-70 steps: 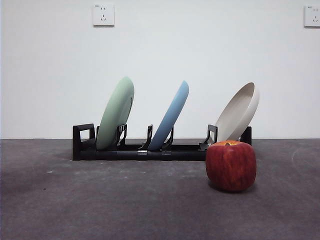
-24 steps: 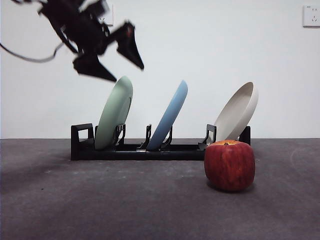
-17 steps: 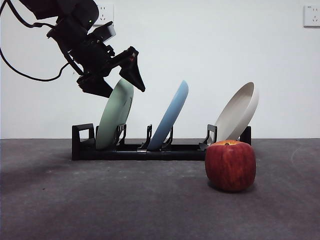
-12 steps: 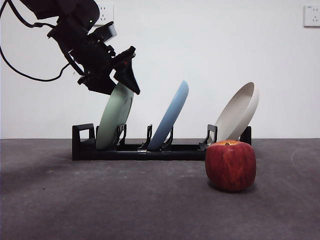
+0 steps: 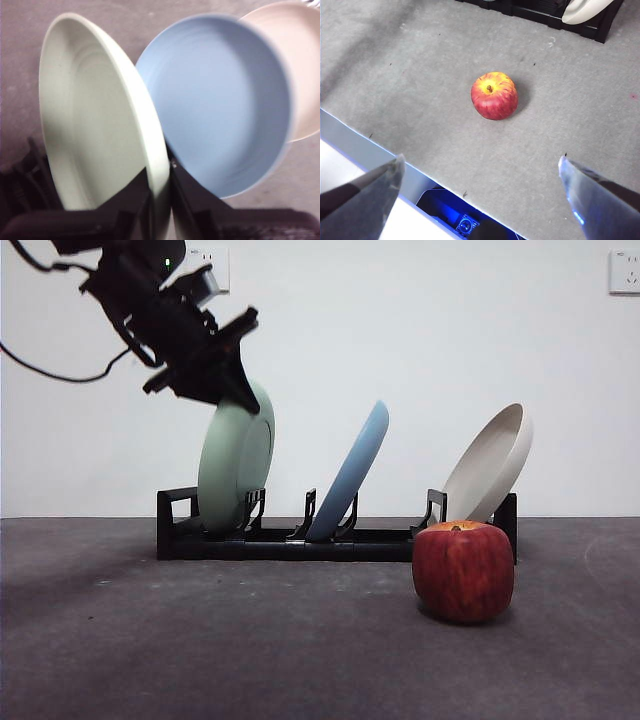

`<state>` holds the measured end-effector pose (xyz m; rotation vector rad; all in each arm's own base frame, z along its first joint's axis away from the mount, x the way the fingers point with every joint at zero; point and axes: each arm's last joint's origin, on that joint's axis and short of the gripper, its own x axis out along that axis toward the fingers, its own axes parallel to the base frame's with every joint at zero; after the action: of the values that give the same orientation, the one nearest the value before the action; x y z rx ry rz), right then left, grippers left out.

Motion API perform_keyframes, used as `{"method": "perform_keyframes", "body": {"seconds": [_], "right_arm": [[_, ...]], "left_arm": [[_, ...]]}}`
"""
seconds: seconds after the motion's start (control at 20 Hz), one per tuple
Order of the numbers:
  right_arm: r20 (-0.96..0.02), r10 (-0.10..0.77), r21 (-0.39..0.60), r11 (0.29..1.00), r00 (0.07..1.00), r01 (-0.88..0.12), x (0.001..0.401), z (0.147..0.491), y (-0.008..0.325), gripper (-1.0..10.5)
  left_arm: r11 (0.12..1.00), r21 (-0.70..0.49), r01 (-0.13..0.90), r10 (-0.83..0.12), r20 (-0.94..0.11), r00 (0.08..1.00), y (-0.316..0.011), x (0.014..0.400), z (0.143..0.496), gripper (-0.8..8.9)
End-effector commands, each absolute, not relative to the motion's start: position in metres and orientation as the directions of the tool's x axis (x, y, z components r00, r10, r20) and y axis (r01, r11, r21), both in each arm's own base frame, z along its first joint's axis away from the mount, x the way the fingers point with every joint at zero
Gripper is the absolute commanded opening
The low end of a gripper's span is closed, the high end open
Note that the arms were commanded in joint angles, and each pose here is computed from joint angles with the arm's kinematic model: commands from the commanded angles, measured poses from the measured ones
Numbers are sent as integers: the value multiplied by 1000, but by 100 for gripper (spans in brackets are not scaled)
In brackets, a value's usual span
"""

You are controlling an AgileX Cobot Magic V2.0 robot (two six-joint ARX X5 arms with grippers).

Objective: Take the green plate from the plate rack,put the plate on the table,take the apple from the table,put the apple in the plate

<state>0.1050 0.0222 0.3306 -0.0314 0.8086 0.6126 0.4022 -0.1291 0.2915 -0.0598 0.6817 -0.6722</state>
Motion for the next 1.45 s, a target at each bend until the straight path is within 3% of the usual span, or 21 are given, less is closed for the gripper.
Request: {"method": "perform_keyframes", "body": {"seconds": [0.05, 0.3, 0.45, 0.65, 0.9, 1.1, 1.25, 1.45], "right_arm": [[-682, 504, 202, 826, 530, -526, 105, 331, 23, 658], [-682, 504, 201, 826, 530, -526, 105, 331, 23, 658], [-682, 504, 202, 826, 530, -526, 105, 331, 23, 658], [-682, 504, 201, 826, 531, -526, 105, 331, 23, 658], [-681, 504, 201, 826, 531, -526, 105, 331, 23, 658], [-680, 504, 200, 826, 532, -527, 105, 331, 23, 658], [-680, 504, 200, 826, 532, -527, 105, 332, 23, 658], [-680, 504, 201, 826, 532, -526, 105, 331, 23, 658]], "left_arm": [[761, -253, 597, -629, -514, 583, -132, 398, 319, -9], [760, -244, 602, -625, -525, 577, -129, 391, 358, -8], [732, -174, 659, -630, -540, 558, -129, 364, 384, -8], [712, 51, 700, -535, -606, 588, -137, 298, 422, -6], [602, 264, 754, -475, -641, 603, -179, 218, 444, -5], [491, 364, 791, -370, -735, 568, -218, 185, 409, -5], [437, 420, 795, -278, -778, 564, -241, 172, 355, -5], [383, 484, 787, -248, -767, 592, -257, 159, 280, -5]]}}
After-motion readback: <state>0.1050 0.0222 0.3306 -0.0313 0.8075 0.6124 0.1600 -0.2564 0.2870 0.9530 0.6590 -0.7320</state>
